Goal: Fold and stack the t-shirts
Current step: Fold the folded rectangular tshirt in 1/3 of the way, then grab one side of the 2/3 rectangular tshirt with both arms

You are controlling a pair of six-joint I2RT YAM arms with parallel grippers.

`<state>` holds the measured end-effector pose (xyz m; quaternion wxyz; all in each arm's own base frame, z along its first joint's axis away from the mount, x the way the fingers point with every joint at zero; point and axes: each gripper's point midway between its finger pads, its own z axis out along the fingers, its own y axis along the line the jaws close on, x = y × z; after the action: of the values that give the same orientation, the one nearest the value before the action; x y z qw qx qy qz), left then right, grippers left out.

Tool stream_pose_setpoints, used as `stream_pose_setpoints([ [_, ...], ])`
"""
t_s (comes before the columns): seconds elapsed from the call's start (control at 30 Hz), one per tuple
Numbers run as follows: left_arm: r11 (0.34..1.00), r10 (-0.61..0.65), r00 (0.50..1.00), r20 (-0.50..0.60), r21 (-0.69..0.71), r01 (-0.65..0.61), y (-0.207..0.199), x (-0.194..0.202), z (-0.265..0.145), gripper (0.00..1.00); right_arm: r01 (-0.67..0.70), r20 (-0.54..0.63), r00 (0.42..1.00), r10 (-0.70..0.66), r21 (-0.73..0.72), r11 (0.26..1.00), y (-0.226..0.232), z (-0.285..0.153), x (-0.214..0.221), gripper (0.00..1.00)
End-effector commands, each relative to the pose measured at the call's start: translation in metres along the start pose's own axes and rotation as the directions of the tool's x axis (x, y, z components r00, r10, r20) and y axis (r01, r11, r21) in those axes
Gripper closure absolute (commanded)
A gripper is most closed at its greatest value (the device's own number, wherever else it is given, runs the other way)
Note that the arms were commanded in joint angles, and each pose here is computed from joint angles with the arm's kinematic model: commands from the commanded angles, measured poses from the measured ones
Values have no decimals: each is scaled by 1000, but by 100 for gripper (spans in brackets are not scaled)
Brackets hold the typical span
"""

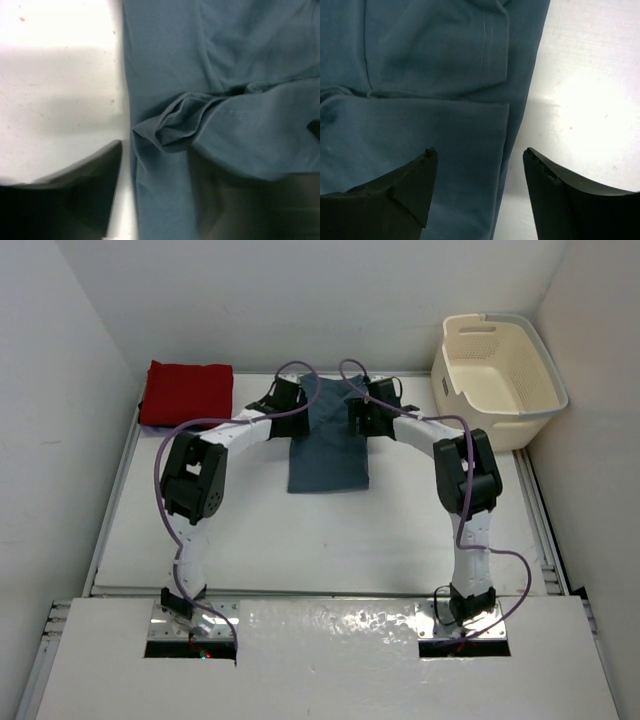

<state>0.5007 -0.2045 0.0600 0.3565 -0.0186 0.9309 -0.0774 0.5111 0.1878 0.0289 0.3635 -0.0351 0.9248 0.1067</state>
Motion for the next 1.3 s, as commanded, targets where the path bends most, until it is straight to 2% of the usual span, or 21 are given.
stream_pose_setpoints([
  [0.0, 999, -29, 997, 72, 25, 27, -2, -35, -11, 44, 8, 95, 995, -4, -39, 999, 11, -18, -48, 25],
  [0.03, 999, -29, 996, 85, 30, 27, -3, -41, -17, 38, 13, 105, 994, -8, -43, 999, 13, -22, -52, 20],
  [0.07, 999, -29, 996, 90, 29, 26, -3, -44, -21, 31, 16, 103, 995, -10, -52, 999, 14, -25, -51, 8],
  [0.1, 999, -33, 995, 98, 22, 32, -1, -46, -24, 23, 19, 125, 992, -11, -58, 998, 16, -35, -57, 1],
  [0.17, 999, -39, 992, 118, 35, 35, -2, -52, -37, 2, 20, 102, 995, -10, -95, 995, 21, -44, -47, 1],
  [0.2, 998, -43, 992, 118, 47, 37, -4, -52, -41, 1, 19, 118, 993, -7, -105, 994, 23, -57, -51, 1],
  [0.27, 996, -46, 992, 119, 76, 37, -6, -47, -51, 0, 10, 84, 997, -1, -110, 994, 20, -65, -28, 1],
  [0.3, 995, -54, 991, 124, 91, 43, -8, -48, -59, 0, 14, 133, 991, 8, -161, 987, 30, -82, -39, 1],
  [0.37, 992, -52, 993, 109, 120, 39, -8, -34, -61, 0, 3, 107, 994, 21, -221, 975, 35, -89, -16, 1],
  [0.43, 977, -48, 993, 108, 210, 24, -22, -32, -72, 0, 5, 108, 994, 28, -291, 957, 48, -106, -13, 1],
  [0.47, 965, -45, 993, 106, 262, 16, -30, -29, -73, 0, -3, 75, 997, 28, -305, 952, 48, -107, 5, 1],
  [0.5, 949, -36, 994, 100, 316, 2, -41, -28, -76, 0, 8, 100, 995, 27, -337, 942, 54, -112, 4, 1],
  [0.53, 907, -18, 998, 59, 421, -9, -59, -18, -78, 0, 18, 96, 995, 22, -390, 921, 63, -118, 9, 1],
  [0.6, 871, -4, 999, 34, 492, -13, -73, -12, -75, 0, 37, 90, 996, 4, -448, 893, 77, -126, 21, 1],
  [0.7, 868, 1, 999, -36, 496, 17, -77, 7, -46, 0, 37, 72, 997, 0, -510, 859, 91, -127, 36, 1],
  [0.83, 868, 8, 1000, -21, 497, 3, -82, -1, -22, 0, 6, 33, 999, 13, -530, 848, 92, -115, 51, 1],
  [1.0, 911, 16, 999, -43, 412, 3, -69, -1, 23, 0, -42, -47, 999, 20, -509, 860, 86, -91, 79, 1],
  [1.27, 922, -6, 999, -50, 386, 25, -48, -7, 34, 0, -90, -158, 987, 29, -395, 914, 58, -73, 130, 1],
])
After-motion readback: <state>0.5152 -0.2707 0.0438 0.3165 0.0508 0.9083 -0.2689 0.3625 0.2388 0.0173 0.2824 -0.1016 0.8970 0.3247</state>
